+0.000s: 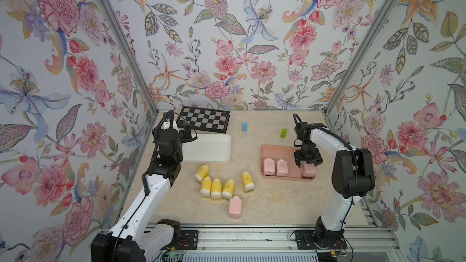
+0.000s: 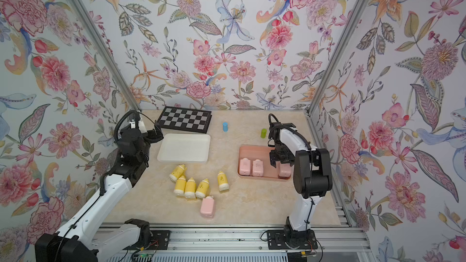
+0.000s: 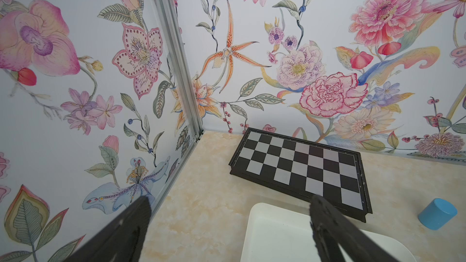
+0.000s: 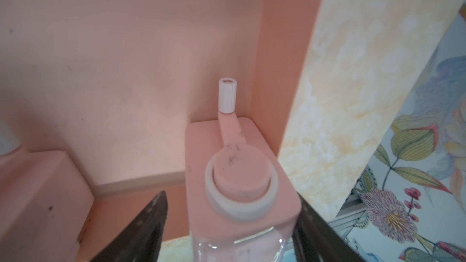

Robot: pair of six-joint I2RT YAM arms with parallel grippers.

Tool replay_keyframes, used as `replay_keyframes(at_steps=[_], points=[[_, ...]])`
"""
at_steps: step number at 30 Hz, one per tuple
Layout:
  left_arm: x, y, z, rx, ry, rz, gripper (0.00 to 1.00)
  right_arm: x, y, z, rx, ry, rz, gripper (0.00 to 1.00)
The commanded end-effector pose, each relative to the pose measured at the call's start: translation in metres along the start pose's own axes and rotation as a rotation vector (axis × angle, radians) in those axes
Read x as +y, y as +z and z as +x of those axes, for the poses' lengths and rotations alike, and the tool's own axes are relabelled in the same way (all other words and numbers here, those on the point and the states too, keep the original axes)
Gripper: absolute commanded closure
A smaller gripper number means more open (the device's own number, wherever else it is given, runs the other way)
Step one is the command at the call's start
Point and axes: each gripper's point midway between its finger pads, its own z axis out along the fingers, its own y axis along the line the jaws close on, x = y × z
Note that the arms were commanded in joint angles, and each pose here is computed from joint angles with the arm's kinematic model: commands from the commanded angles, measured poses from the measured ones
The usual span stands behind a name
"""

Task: Place the pencil sharpeners by color into the storage box
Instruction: Place the pencil sharpener in the storage box, then pick up the pencil sharpener from the center of the board.

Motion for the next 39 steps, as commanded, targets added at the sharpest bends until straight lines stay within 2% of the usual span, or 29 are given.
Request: replay_keyframes(at_steps=[1, 11, 21, 28, 39], points=[[-0.001, -0.002, 0.0, -0.014, 0.008, 0.001, 0.0, -0.002, -0.027, -0.002, -0.056, 0.004, 0.006, 0.23], [-0.004, 0.003, 0.009, 0.01, 0.027, -0.006, 0.01, 0.03, -0.092, -0.006, -0.197, -0.041, -0.025, 0.23], [-0.005, 0.009, 0.017, 0.036, 0.047, -0.011, 0.01, 0.093, -0.14, 0.034, -0.295, -0.091, -0.103, 0.23], [-0.007, 0.013, 0.024, 0.053, 0.06, -0.017, 0.01, 0.119, -0.153, 0.071, -0.3, -0.1, -0.154, 0.23], [-0.002, 0.009, 0.019, 0.037, 0.059, -0.033, 0.01, 0.151, -0.151, 0.13, -0.268, -0.102, -0.201, 0.22]])
